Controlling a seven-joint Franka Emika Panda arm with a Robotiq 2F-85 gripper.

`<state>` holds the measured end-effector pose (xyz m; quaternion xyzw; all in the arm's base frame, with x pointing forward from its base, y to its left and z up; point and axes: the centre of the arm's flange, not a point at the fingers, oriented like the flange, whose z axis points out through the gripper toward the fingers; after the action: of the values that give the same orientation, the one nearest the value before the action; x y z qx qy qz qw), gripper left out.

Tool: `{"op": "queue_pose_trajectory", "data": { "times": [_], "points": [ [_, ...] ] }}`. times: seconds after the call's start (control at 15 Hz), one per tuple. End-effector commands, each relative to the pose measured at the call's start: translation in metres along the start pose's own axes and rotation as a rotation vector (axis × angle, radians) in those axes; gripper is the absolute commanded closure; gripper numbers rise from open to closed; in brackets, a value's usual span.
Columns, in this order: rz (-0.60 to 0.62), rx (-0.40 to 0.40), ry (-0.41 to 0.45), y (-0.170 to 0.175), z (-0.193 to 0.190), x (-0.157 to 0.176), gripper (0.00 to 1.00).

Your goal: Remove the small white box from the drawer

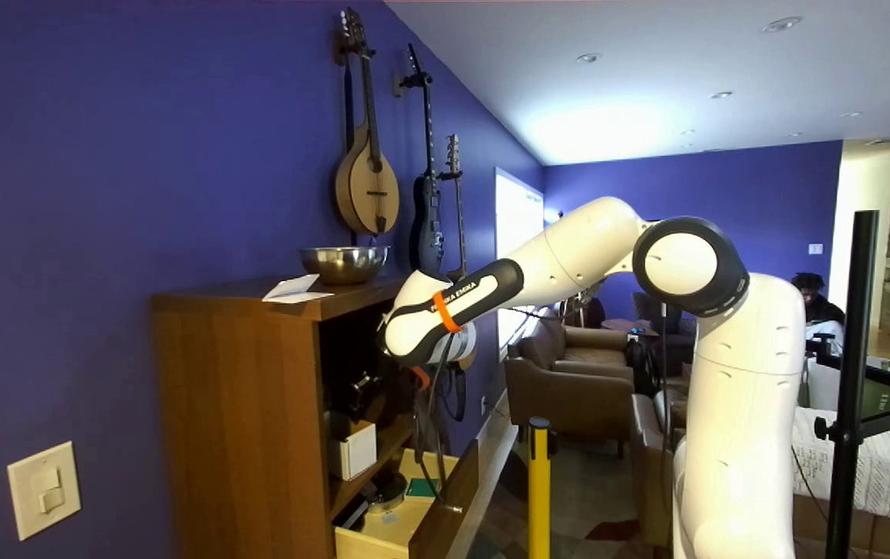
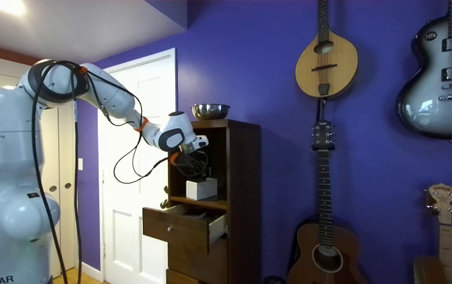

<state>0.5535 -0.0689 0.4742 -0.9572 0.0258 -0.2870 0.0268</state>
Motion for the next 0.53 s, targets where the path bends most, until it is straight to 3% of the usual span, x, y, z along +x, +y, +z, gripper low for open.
{"op": "queue_pose_trajectory", "data": {
  "times": [0.0,0.27,0.47],
  "points": [
    [0.018,0.004,0.018,0.008,-0.01,0.0,0.31],
    [0.085,0.017,0.04,0.023,-0.03,-0.035,0.02],
    [0.134,0.073,0.02,0.033,-0.051,-0.067,0.0]
  ]
}}
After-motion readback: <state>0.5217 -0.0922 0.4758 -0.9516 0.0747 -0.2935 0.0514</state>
